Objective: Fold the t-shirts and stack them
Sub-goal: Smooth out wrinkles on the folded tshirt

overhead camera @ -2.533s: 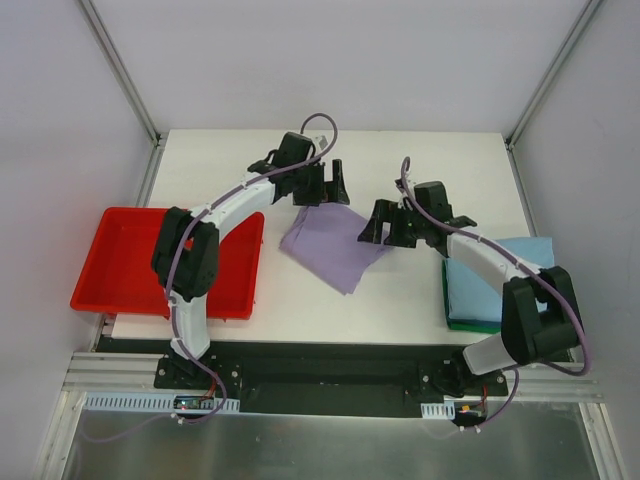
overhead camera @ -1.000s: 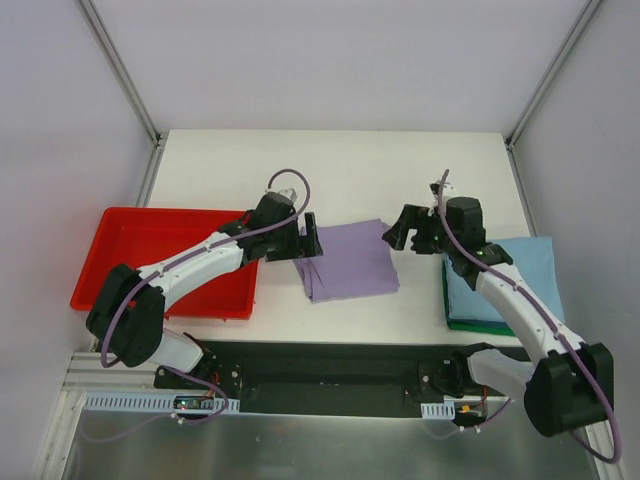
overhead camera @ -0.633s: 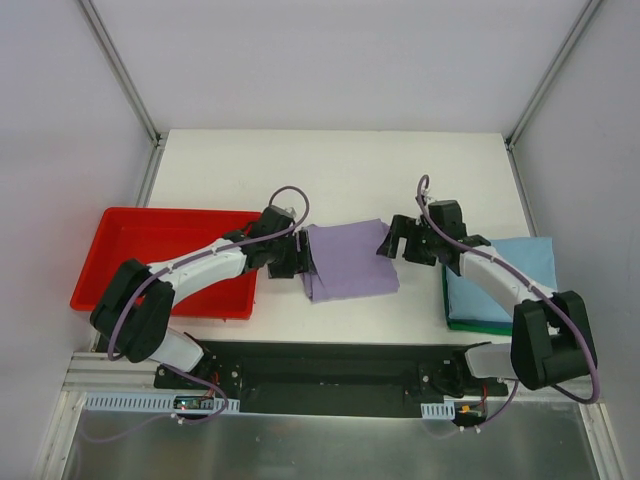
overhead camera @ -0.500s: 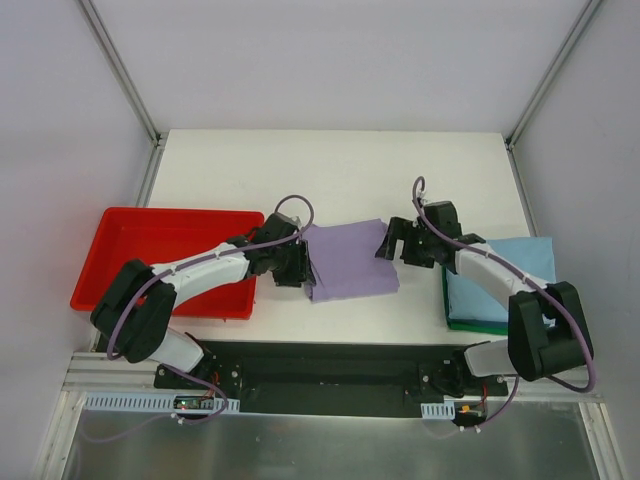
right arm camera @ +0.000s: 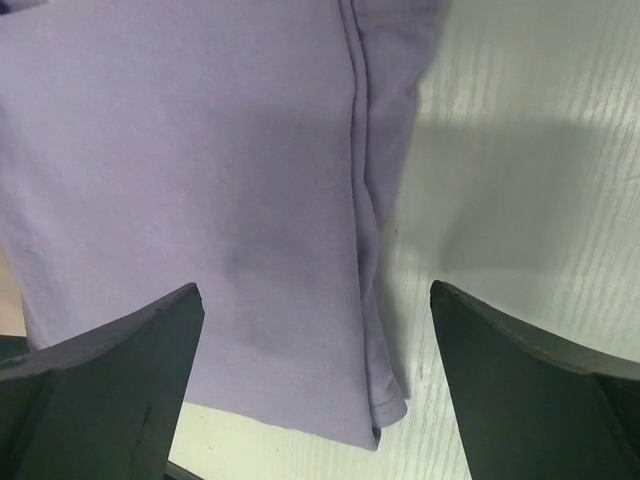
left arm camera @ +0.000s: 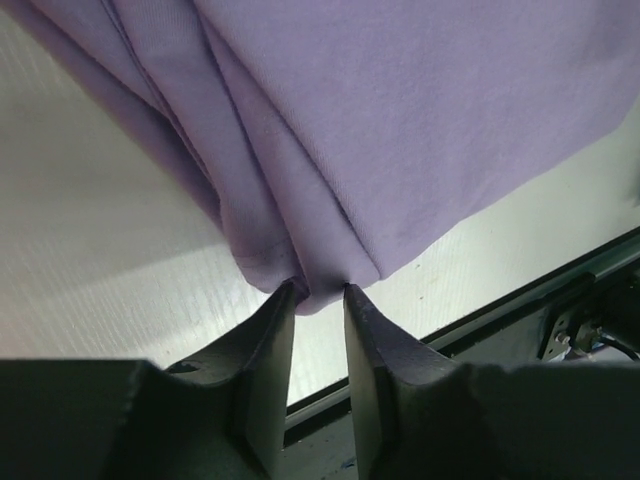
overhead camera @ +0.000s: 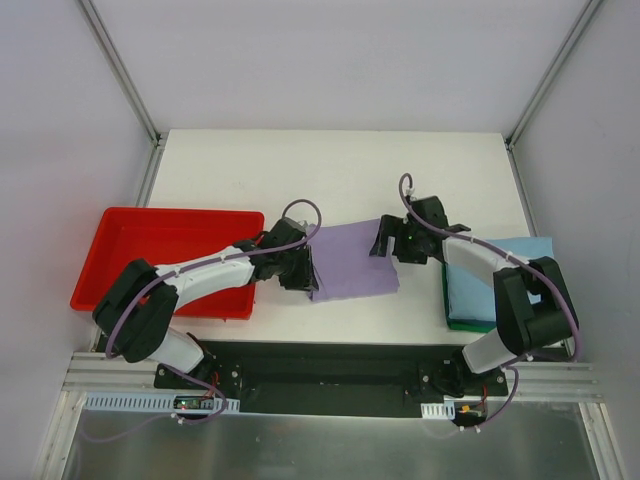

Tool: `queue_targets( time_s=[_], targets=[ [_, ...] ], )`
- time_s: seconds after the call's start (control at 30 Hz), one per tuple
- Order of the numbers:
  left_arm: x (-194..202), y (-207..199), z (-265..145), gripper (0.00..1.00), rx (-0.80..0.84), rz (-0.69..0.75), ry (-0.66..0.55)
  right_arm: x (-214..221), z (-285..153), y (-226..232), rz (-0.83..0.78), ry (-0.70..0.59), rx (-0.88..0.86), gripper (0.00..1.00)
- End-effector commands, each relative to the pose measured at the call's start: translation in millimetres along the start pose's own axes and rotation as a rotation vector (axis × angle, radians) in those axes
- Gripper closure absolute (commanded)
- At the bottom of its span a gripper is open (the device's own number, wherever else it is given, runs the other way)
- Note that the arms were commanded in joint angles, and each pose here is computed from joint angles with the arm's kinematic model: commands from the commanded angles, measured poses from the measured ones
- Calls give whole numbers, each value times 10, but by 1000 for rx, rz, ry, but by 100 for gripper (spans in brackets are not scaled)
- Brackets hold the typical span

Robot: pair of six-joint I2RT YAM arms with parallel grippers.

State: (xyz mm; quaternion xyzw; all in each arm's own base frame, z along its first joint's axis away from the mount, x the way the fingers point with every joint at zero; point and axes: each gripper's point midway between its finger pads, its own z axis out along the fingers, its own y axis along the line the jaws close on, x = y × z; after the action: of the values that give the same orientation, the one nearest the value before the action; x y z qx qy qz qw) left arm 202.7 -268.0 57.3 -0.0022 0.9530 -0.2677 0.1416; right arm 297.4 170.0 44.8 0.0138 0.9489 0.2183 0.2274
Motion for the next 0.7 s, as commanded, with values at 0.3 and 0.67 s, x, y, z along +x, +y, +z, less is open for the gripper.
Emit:
queue_targets(
  time_s=[0.3,0.67],
  targets=[
    [-81,10,104,100,-31,-8,-6,-670,239,100,-76,-92,45,24],
    [-1,135,81,100,-51,-24,-19,-880,249,131,-149,-119,60,32]
  ],
)
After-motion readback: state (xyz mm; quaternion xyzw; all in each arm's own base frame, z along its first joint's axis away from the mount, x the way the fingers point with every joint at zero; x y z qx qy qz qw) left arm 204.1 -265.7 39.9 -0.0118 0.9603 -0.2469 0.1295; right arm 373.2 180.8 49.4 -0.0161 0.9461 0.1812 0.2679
